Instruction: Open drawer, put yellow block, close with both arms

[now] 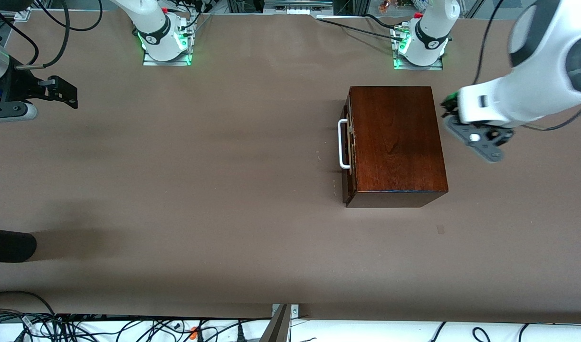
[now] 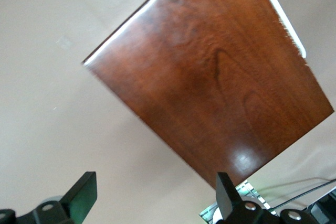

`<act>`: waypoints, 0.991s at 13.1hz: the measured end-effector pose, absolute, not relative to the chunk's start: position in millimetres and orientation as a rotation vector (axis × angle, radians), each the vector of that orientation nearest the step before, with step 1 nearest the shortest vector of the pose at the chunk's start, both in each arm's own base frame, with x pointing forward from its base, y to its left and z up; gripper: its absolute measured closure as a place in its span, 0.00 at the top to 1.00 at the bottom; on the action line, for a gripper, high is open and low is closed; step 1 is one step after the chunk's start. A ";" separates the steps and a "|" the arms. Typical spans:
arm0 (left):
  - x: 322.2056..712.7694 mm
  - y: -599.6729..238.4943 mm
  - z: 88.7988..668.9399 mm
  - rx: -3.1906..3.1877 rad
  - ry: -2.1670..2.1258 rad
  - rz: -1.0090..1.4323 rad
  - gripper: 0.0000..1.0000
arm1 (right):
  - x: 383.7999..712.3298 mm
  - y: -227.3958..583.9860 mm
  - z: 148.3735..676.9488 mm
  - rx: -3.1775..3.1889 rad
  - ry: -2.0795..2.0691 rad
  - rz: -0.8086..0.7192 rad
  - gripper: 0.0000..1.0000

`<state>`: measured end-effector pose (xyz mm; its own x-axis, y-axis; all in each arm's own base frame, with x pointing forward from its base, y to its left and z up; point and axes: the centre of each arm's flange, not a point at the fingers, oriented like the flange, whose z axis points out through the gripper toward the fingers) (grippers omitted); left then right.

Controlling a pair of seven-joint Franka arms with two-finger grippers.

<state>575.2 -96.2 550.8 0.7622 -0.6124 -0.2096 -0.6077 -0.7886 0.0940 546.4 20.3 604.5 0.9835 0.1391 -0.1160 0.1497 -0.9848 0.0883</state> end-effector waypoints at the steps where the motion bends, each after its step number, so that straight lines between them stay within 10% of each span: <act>1: 574.4 -81.4 558.7 2.963 -0.961 -0.338 1.00 | 546.5 20.7 604.4 3.034 0.222 -0.167 1.00; 13: 534.8 -33.3 609.3 3.185 -0.142 -0.003 1.00 | 546.6 21.7 604.5 3.038 0.224 -0.165 1.00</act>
